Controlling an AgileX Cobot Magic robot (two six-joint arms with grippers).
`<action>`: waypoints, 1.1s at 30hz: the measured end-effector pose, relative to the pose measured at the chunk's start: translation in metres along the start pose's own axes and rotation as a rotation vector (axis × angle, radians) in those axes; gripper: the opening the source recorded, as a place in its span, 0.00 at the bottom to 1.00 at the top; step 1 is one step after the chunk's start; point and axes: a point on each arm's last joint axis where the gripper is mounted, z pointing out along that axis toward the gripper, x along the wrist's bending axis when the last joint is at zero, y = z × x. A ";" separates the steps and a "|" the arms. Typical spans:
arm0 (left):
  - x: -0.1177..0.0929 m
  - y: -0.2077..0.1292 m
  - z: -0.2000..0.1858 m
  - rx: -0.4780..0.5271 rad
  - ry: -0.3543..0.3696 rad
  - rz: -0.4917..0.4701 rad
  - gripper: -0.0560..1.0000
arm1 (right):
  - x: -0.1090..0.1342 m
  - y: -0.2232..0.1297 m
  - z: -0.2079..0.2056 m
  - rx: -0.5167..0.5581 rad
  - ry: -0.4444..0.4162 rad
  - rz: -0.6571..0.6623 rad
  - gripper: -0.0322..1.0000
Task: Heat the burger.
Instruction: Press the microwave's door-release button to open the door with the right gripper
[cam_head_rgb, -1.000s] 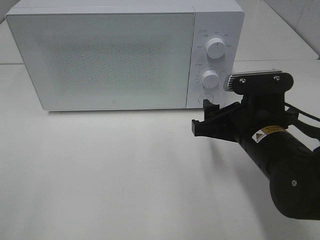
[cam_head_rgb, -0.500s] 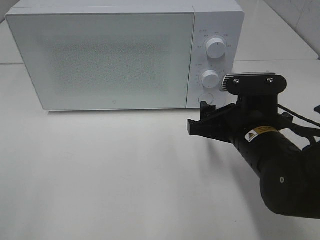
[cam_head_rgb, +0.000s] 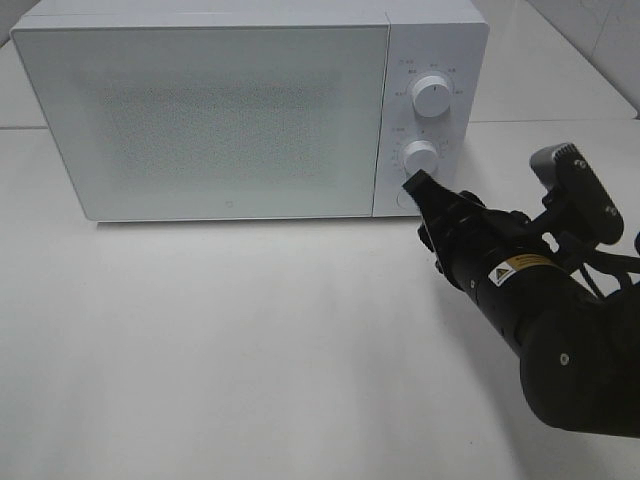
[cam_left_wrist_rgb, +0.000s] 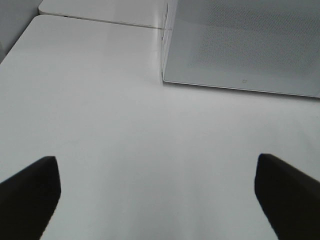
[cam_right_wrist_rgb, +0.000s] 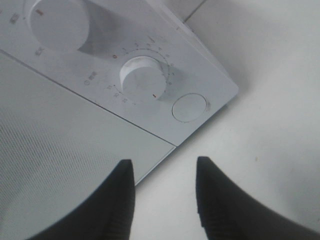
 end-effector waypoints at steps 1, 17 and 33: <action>0.000 0.000 0.000 0.000 0.000 0.000 0.97 | -0.001 -0.002 0.000 0.019 -0.015 0.123 0.37; 0.000 0.000 0.000 0.000 0.000 0.000 0.97 | -0.005 -0.005 0.001 0.024 -0.061 0.619 0.06; 0.000 0.000 0.000 0.000 0.000 0.000 0.97 | 0.000 -0.014 0.044 -0.018 -0.099 0.682 0.06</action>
